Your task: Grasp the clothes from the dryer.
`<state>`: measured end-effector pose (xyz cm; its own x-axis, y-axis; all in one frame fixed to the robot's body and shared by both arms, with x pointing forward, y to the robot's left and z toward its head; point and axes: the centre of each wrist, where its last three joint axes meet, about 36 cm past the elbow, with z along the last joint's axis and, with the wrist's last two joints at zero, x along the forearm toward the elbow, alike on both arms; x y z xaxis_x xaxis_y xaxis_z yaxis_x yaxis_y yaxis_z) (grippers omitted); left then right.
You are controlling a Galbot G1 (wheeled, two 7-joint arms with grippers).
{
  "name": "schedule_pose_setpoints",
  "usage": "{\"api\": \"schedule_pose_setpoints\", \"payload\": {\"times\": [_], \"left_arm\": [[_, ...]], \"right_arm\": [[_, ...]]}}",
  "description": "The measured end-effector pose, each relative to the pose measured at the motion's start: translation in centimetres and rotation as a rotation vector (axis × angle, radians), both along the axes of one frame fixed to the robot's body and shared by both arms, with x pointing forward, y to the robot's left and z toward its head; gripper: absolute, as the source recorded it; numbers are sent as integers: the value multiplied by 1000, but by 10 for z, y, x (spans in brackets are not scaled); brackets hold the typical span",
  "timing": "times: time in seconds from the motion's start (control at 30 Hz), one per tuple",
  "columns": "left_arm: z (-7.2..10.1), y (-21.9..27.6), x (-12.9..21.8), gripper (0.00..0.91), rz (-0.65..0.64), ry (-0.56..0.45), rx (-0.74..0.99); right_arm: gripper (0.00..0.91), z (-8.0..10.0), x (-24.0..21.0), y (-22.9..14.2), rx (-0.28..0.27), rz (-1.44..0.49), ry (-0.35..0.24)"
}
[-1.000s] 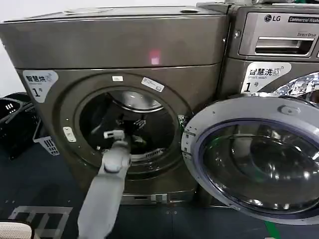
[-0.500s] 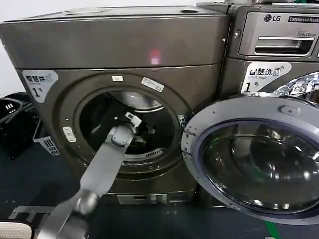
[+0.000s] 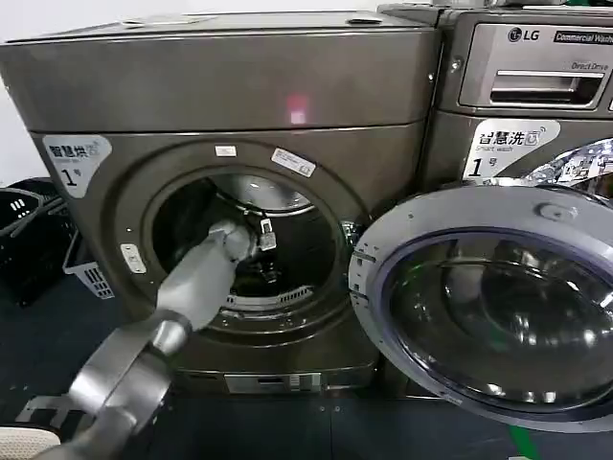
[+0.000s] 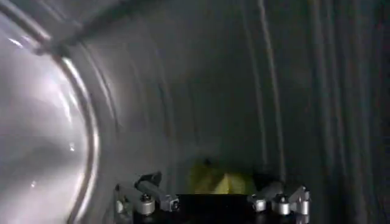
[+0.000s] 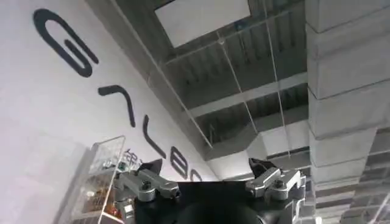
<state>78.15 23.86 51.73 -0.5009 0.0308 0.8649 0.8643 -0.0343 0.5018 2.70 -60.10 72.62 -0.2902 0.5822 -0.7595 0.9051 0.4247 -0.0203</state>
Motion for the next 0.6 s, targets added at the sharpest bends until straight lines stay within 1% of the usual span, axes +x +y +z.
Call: {"api": "schedule_pose_setpoints", "payload": {"times": [0.1,0.23,0.4,0.57,0.6], "left_arm": [[-3,4,1,907,10,19,52],[-6,9,1,907,19,48,75],[-12,10,0,907,16,75,58],[-22,13,-2,907,30,87,17],[-25,14,-3,785,34,91,10]], "right_arm": [[907,0,1,0,-1,-1,2],[907,0,1,0,-4,0,5],[907,0,3,1,-9,5,12],[907,1,3,1,-14,6,16],[907,2,4,1,-16,6,16]]}}
